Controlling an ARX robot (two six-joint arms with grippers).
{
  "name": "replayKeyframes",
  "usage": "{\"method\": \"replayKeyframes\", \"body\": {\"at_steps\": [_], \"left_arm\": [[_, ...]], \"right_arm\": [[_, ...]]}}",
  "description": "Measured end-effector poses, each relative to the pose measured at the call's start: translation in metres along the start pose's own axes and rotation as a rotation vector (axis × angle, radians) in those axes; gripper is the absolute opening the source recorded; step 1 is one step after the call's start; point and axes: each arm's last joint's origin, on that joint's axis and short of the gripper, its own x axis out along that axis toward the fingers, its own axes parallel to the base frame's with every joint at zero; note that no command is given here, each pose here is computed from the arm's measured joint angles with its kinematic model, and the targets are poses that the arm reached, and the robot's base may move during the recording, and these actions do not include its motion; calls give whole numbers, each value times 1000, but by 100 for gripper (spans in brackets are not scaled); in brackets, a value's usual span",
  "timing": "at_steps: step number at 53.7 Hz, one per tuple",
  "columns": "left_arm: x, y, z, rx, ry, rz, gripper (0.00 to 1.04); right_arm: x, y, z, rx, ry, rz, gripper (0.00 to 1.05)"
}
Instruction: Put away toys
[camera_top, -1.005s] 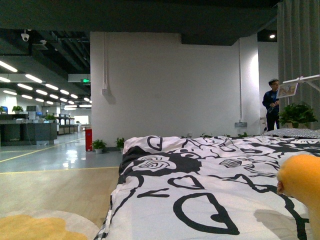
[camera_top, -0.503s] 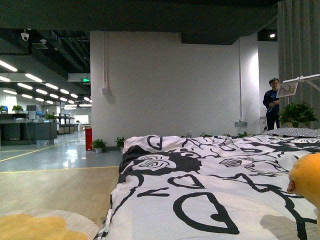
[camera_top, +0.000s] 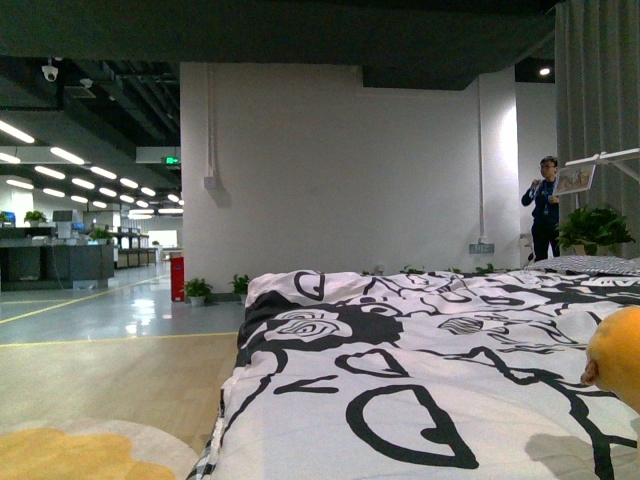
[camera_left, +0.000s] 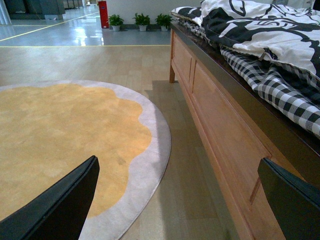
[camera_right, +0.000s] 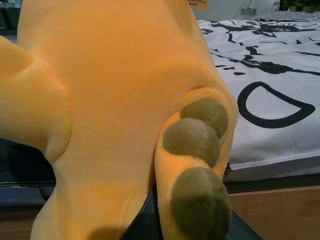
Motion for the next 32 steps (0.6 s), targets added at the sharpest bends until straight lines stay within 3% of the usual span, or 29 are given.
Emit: {"method": "replayKeyframes", "body": {"at_steps": [32], "left_arm": [[0, 0, 0, 0, 0, 0, 98]], "right_arm": [[0, 0, 0, 0, 0, 0, 7]]}}
